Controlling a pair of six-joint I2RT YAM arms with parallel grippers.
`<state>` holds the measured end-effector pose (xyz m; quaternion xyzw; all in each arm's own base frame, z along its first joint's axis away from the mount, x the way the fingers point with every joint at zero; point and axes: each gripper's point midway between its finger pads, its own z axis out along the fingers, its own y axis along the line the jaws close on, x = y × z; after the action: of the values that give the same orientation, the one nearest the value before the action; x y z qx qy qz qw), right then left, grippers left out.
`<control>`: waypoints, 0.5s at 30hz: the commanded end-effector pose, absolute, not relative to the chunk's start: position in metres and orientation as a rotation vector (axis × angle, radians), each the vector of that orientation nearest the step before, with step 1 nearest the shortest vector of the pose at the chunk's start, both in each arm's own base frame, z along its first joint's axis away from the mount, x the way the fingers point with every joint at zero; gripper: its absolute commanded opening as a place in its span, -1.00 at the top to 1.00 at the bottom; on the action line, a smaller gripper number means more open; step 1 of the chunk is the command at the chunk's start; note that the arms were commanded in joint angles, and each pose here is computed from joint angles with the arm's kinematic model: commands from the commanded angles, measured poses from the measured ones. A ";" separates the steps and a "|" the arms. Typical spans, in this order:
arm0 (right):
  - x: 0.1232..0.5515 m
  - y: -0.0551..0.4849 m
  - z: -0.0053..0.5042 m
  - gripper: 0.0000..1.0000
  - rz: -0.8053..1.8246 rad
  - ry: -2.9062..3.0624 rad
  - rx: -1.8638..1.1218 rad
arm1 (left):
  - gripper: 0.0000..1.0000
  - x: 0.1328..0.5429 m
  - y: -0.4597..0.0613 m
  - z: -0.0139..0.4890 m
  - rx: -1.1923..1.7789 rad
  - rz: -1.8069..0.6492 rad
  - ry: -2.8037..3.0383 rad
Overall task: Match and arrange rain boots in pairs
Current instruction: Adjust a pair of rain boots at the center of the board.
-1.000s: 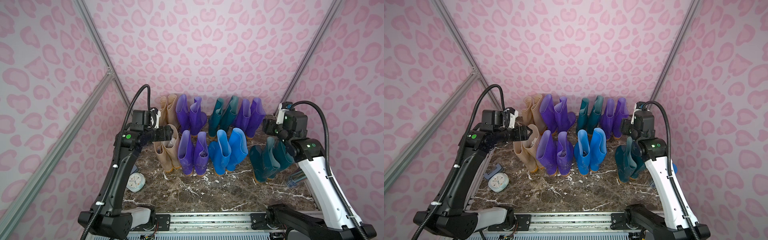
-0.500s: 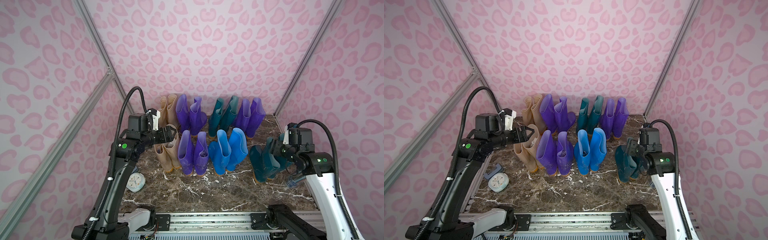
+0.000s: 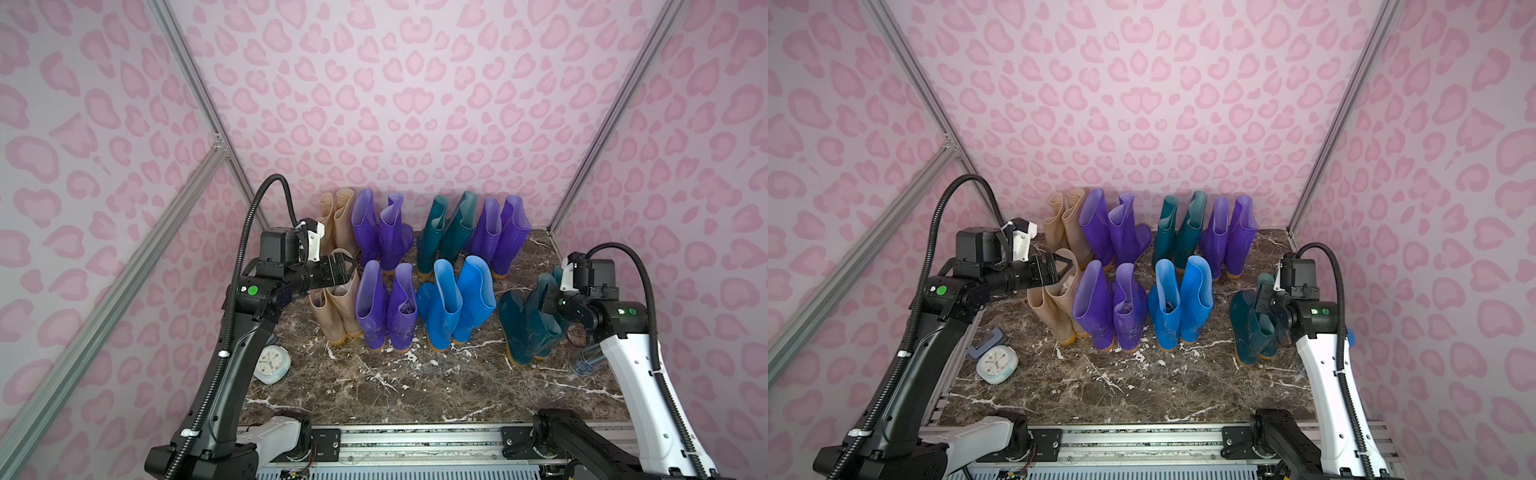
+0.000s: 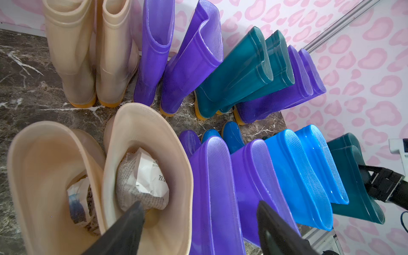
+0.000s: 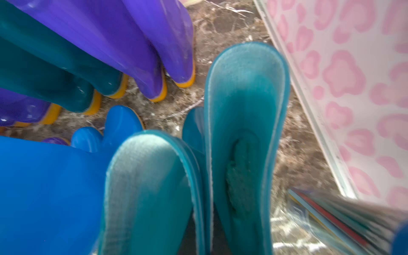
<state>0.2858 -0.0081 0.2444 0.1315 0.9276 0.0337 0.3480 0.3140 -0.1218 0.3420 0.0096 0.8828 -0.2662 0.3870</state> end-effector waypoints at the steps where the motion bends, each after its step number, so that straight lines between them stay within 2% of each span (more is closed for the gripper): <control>1: 0.316 0.015 0.268 1.00 0.180 2.318 0.217 | -0.63 0.318 -0.124 0.358 0.056 -0.684 2.199; 7: 0.334 0.048 0.290 1.00 0.218 2.310 0.098 | -0.63 0.320 -0.122 0.363 0.065 -0.664 2.188; 15: 0.341 0.094 0.286 1.00 0.368 2.327 -0.024 | -0.63 0.319 -0.121 0.368 0.074 -0.653 2.183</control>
<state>0.3256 0.0738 0.2651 0.0091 0.9339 0.1044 0.3418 0.3193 -0.1225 0.3627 0.0224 0.8730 -0.2649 0.4089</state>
